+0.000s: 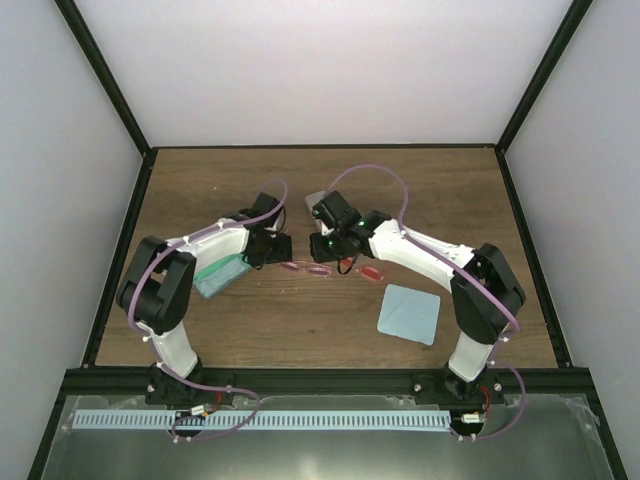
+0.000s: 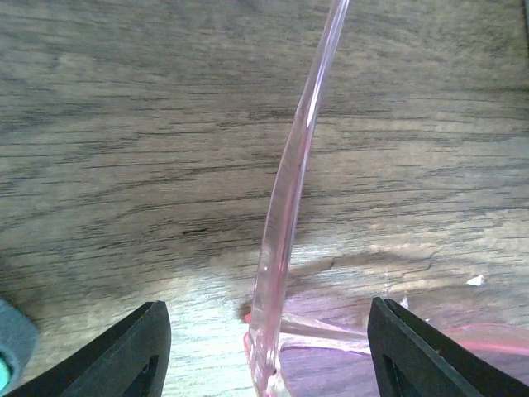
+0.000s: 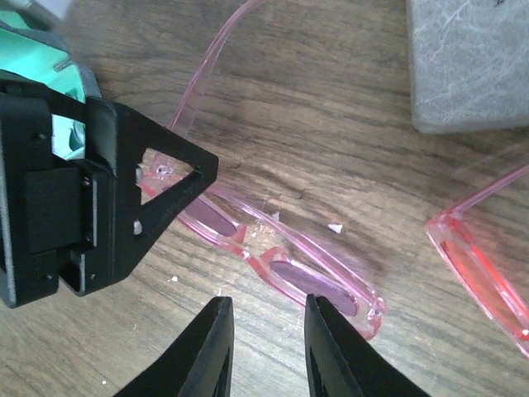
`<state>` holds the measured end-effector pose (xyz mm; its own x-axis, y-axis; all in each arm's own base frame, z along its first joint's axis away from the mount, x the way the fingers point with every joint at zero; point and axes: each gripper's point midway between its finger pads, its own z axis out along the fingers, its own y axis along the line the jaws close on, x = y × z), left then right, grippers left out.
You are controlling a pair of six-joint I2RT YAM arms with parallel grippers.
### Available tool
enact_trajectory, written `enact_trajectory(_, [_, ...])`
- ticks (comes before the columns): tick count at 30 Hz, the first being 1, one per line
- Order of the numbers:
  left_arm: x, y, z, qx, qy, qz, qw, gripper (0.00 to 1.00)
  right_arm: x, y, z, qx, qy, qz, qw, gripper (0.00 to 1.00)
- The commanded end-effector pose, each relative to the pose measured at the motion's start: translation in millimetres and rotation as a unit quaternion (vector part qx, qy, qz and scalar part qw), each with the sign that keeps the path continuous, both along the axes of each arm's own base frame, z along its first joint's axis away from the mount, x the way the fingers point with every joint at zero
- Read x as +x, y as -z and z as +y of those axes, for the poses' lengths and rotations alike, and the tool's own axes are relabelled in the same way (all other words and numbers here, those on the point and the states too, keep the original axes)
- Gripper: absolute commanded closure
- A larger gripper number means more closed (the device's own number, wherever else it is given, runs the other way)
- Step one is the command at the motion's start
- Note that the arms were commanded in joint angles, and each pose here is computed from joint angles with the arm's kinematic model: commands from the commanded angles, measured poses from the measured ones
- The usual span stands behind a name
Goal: Organize the sunglasses
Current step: Place the sunglasses at the center of the board.
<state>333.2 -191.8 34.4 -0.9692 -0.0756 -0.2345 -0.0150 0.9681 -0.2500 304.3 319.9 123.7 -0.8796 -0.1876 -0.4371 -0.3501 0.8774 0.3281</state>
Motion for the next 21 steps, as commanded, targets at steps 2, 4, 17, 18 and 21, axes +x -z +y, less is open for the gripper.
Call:
enact_trajectory(2, [10.5,-22.2,2.9,0.012,-0.005,-0.028,1.0,0.26,-11.7,-9.2,8.7,0.037,-0.037,0.006,0.999,0.79])
enact_trajectory(4, [17.4,-22.2,3.5,0.024,0.001,-0.03,0.999,0.22,-25.3,7.3,10.5,0.042,-0.057,0.038,0.997,0.82])
enact_trajectory(17, [67.4,2.6,7.8,0.122,0.065,-0.034,0.99,0.41,-41.9,36.7,0.2,0.028,-0.019,0.105,0.994,0.8])
enact_trajectory(18, [70.7,4.0,6.7,0.125,0.068,-0.034,0.989,0.43,-42.2,38.1,0.2,0.026,-0.018,0.108,0.994,0.81])
enact_trajectory(21, [79.4,7.4,4.9,0.132,0.074,-0.031,0.988,0.5,-42.9,39.2,3.0,0.03,-0.022,0.114,0.993,0.86])
